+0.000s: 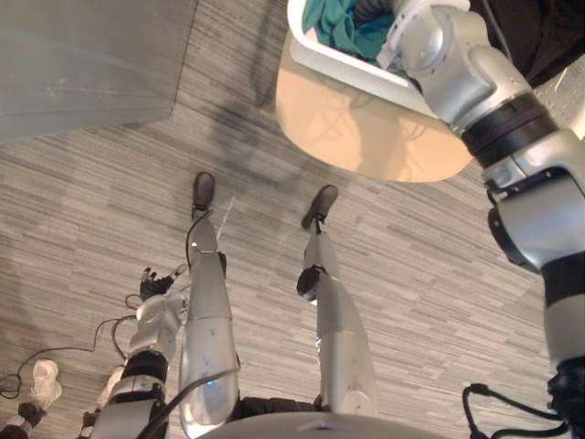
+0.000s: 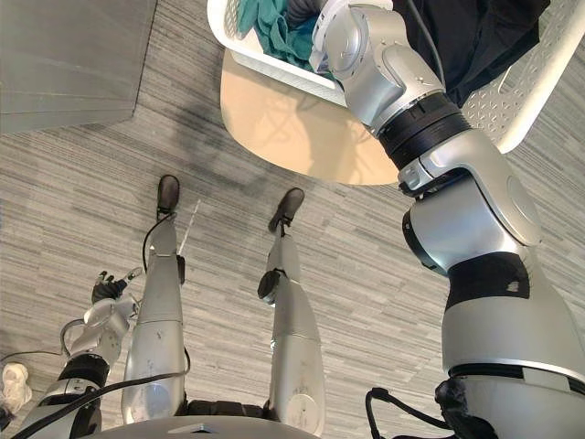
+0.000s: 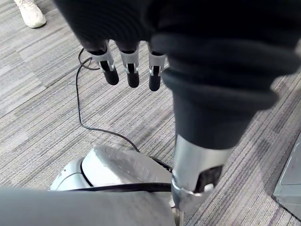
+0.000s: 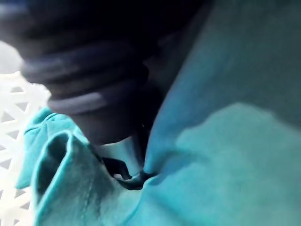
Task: Pick up the laundry basket with both hands and put the clothes into the washing machine.
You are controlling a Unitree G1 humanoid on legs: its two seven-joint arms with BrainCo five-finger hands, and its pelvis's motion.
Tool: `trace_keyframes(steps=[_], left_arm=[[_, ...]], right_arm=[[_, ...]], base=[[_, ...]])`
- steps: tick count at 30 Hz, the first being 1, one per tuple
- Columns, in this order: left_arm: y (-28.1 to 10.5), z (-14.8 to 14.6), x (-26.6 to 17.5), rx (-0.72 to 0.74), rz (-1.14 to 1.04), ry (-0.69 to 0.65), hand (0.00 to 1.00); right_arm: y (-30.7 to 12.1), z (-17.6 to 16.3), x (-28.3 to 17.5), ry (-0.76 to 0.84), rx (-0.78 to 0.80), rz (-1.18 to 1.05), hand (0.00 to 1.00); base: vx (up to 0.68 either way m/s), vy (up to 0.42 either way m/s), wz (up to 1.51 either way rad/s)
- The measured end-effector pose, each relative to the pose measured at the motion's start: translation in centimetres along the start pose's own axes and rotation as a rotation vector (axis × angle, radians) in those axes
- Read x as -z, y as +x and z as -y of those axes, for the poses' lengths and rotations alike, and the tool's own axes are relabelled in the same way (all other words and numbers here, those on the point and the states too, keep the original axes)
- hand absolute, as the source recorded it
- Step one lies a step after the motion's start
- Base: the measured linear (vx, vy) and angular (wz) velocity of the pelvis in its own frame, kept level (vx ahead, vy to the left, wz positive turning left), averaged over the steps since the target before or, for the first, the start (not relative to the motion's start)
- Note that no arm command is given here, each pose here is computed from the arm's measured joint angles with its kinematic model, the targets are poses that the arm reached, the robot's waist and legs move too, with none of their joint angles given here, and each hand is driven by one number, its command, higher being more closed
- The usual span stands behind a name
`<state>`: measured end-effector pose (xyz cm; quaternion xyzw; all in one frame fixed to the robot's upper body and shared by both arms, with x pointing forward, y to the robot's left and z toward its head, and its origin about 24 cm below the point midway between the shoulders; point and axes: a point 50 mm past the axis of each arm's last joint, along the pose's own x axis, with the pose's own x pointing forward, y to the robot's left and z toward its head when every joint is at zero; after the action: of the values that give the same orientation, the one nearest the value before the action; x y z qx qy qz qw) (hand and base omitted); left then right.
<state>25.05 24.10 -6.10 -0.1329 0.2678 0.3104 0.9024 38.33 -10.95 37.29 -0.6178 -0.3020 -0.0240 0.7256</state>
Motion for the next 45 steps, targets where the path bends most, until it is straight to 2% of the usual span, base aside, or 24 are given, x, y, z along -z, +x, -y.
trace_keyframes(steps=[15, 18, 23, 25, 33, 37, 45], left_arm=[[0.0, 0.1, 0.0, 0.004, -0.003, -0.006, 0.0], [0.0, 0.1, 0.1, 0.004, -0.004, -0.007, 0.0], [-0.1, 0.1, 0.2, 0.002, -0.008, -0.01, 0.0], [-0.1, 0.2, 0.3, -0.002, -0.013, -0.012, 0.0], [-0.2, 0.2, 1.9, -0.013, -0.083, -0.025, 0.0], [-0.2, -0.1, 2.5, -0.023, -0.108, -0.023, 0.0], [-0.4, 0.4, 2.7, -0.012, -0.123, -0.053, 0.0]], right_arm=[[0.0, -0.2, -0.1, -0.003, -0.011, 0.004, 1.0], [-0.1, -0.2, 0.3, 0.036, 0.014, -0.012, 1.0], [-0.8, 0.6, 2.4, 0.278, 0.156, -0.1, 1.0], [-1.2, 1.7, 3.7, 0.456, 0.26, -0.151, 1.0], [-2.4, 2.2, 6.6, 1.027, 0.5, -0.253, 1.0], [-2.6, 0.8, 6.9, 1.322, 0.558, -0.286, 1.0], [-1.9, -1.5, 4.1, 1.711, 0.55, -0.242, 1.0]], base=[[-0.02, -0.006, -0.01], [-0.04, -0.013, -0.01], [-0.04, -0.011, -0.02], [-0.04, -0.005, -0.08], [-0.05, 0.002, -0.07], [-0.05, -0.008, -0.12], [-0.04, 0.005, -0.07]])
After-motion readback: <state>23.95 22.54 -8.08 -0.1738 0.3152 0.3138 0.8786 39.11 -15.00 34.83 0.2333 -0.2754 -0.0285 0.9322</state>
